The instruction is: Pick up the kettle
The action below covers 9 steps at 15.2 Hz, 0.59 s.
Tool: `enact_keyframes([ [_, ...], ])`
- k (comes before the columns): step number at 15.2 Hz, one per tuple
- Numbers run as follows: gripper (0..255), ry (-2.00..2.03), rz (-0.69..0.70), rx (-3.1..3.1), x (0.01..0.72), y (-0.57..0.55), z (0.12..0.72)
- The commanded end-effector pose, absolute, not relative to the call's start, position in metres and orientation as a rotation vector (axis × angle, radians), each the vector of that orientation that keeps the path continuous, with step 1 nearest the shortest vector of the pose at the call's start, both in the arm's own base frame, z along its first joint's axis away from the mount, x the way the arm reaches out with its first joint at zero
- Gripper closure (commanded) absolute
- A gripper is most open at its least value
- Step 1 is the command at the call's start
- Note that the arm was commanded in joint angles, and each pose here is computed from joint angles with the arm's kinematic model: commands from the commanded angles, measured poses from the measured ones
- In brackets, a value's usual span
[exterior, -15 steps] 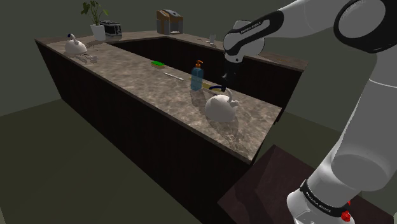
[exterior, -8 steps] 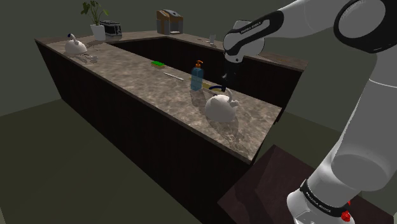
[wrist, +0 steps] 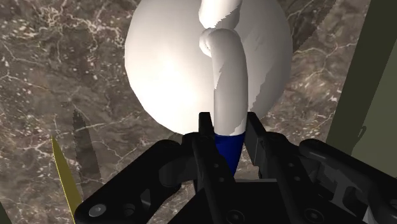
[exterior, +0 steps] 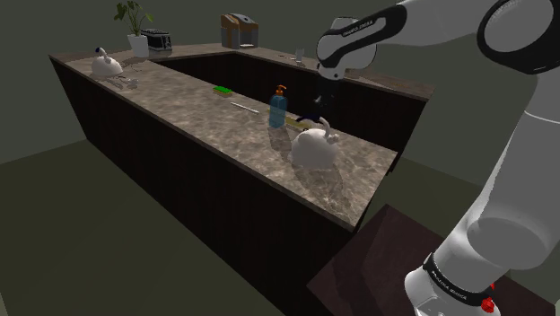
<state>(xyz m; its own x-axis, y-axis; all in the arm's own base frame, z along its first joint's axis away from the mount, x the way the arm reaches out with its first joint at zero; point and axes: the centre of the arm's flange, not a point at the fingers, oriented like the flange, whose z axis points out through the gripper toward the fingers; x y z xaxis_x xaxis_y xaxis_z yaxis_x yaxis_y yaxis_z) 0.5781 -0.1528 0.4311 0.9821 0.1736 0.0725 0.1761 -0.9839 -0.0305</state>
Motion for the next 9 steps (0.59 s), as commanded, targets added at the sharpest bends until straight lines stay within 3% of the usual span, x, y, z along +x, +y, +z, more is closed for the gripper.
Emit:
enact_keyframes([
  [1, 255, -0.273, -0.111, -3.091, 0.577, -0.153, 0.443],
  [9, 255, -0.273, -0.111, -3.091, 0.577, -0.153, 0.480],
])
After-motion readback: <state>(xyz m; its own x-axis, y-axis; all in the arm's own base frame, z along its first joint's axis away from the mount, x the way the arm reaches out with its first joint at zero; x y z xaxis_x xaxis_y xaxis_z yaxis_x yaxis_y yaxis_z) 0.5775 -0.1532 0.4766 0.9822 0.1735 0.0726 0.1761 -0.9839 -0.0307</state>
